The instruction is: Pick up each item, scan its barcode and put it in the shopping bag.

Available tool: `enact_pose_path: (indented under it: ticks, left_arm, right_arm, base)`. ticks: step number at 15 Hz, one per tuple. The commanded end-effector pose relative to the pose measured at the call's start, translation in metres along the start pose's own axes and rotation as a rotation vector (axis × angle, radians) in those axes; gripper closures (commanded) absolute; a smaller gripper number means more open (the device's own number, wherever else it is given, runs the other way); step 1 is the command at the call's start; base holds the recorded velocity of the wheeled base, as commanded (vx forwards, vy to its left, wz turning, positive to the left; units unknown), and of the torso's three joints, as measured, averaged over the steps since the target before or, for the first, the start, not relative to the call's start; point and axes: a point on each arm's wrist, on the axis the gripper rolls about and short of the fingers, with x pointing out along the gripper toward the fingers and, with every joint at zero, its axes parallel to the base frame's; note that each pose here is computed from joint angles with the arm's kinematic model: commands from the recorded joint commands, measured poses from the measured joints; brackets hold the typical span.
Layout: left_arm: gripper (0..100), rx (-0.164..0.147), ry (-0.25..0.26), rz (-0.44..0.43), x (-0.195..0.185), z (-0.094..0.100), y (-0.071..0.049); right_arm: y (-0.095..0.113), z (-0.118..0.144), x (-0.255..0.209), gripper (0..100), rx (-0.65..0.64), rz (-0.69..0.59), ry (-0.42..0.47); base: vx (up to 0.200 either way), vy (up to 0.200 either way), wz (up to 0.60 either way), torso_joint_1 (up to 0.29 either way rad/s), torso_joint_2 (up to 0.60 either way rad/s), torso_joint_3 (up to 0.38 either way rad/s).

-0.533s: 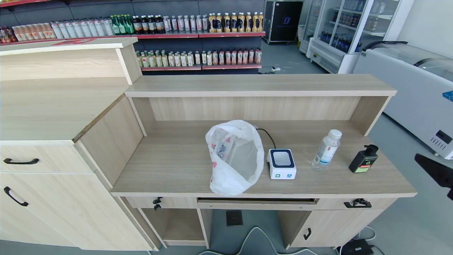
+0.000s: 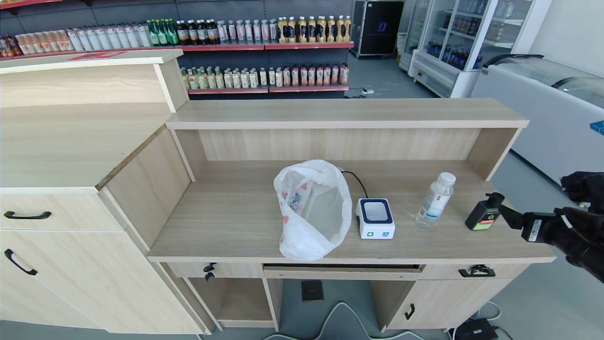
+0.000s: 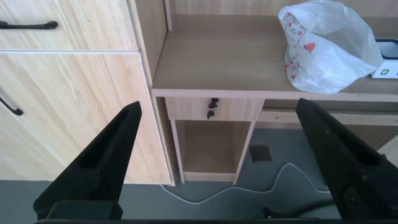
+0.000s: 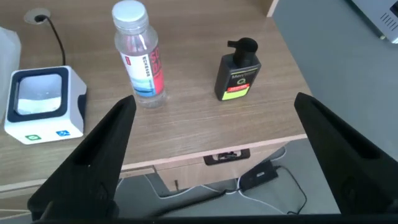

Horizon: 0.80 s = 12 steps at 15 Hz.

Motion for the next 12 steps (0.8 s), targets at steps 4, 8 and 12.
enact_pose_path:
  ticks: [4, 8, 12]
  left_arm:
    - [0, 0.000, 0.000, 0.000, 0.000, 0.000, 0.000]
    - [0, 0.000, 0.000, 0.000, 0.000, 0.000, 0.000]
    - [0, 0.000, 0.000, 0.000, 0.000, 0.000, 0.000]
  right_arm:
    - [0.000, -0.043, 0.060, 0, -0.064, -0.009, 0.040]
    - [0.005, -0.052, 0.090, 0, -0.070, 0.029, -0.009]
    - [0.004, -0.051, 0.118, 0, -0.090, 0.028, -0.061]
  base:
    - [0.000, 0.000, 0.00, 0.000, 0.00, 0.000]
    - [0.000, 0.000, 0.00, 0.000, 0.00, 0.000]
    - [0.000, 0.000, 0.00, 0.000, 0.00, 0.000]
